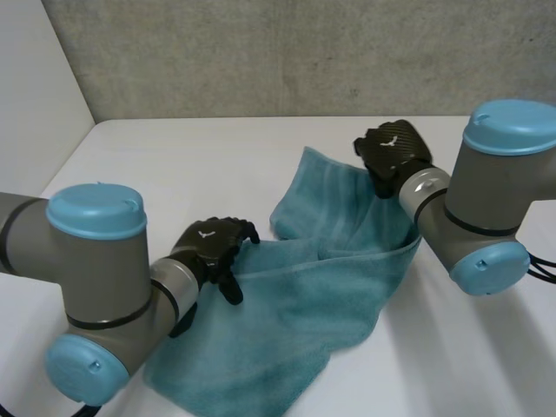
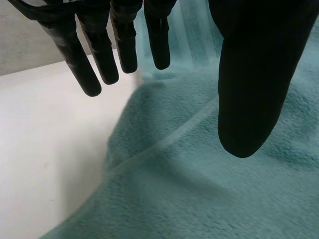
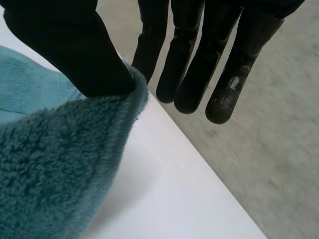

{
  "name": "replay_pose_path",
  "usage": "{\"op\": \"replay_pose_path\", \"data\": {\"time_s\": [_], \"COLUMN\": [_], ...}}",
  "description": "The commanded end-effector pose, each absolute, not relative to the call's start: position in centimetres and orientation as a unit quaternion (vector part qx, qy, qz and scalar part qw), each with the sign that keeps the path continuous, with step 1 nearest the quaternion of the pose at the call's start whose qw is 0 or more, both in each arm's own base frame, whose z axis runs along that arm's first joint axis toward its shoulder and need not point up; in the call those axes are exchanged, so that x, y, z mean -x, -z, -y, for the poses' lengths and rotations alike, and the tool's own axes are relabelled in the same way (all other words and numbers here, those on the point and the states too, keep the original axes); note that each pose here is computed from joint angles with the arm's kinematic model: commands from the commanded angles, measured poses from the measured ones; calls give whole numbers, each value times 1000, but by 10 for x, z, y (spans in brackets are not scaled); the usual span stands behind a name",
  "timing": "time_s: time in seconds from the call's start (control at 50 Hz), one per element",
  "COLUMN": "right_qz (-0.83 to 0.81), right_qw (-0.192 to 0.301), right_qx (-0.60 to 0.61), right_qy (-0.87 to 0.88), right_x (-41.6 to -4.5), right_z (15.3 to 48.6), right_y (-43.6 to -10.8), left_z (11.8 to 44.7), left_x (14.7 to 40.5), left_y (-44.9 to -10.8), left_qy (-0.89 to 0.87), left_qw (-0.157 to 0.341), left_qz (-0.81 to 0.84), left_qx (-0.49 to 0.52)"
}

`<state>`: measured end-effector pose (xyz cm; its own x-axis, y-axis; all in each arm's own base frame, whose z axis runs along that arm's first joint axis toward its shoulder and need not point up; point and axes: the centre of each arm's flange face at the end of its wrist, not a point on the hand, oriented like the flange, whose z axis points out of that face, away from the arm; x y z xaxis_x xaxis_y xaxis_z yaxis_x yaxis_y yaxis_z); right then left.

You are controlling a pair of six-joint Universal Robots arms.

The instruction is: Fold the laundry

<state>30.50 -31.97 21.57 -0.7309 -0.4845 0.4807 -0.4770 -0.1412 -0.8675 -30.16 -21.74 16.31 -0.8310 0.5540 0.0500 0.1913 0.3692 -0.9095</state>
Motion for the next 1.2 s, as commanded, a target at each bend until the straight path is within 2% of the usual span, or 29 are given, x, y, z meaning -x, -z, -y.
{"op": "replay_pose_path", "data": {"time_s": [0.02, 0.14, 0.44, 0.94, 1.04, 1.08, 1.1, 1.12, 1.14, 1.16, 1.18, 1.2], "right_qz": [-688, -707, -720, -700, -682, -671, -657, -640, -640, -624, -624, -609], "right_qw": [-49, -58, -60, -58, -62, -63, -64, -64, -64, -64, -64, -62], "right_qx": [329, 328, 326, 322, 308, 300, 291, 278, 278, 261, 261, 235], "right_qy": [645, 624, 610, 635, 661, 675, 693, 713, 713, 733, 734, 755], "right_x": [-274, -262, -252, -260, -263, -264, -266, -268, -268, -270, -270, -270], "right_z": [332, 332, 332, 338, 349, 354, 359, 364, 364, 369, 369, 373], "right_y": [-210, -196, -186, -203, -221, -233, -247, -264, -264, -282, -282, -300], "left_z": [207, 204, 206, 223, 237, 250, 250, 257, 266, 266, 273, 273], "left_x": [311, 314, 323, 330, 338, 346, 346, 350, 351, 351, 351, 351], "left_y": [-155, -151, -137, -128, -162, -202, -202, -226, -250, -250, -277, -277], "left_qy": [-501, -497, -493, -515, -579, -639, -639, -673, -705, -706, -738, -739], "left_qw": [183, 188, 190, 158, 163, 178, 178, 188, 193, 193, 199, 199], "left_qz": [809, 808, 808, 797, 755, 708, 707, 678, 648, 648, 614, 614], "left_qx": [247, 253, 260, 274, 260, 243, 243, 229, 213, 213, 196, 195]}}
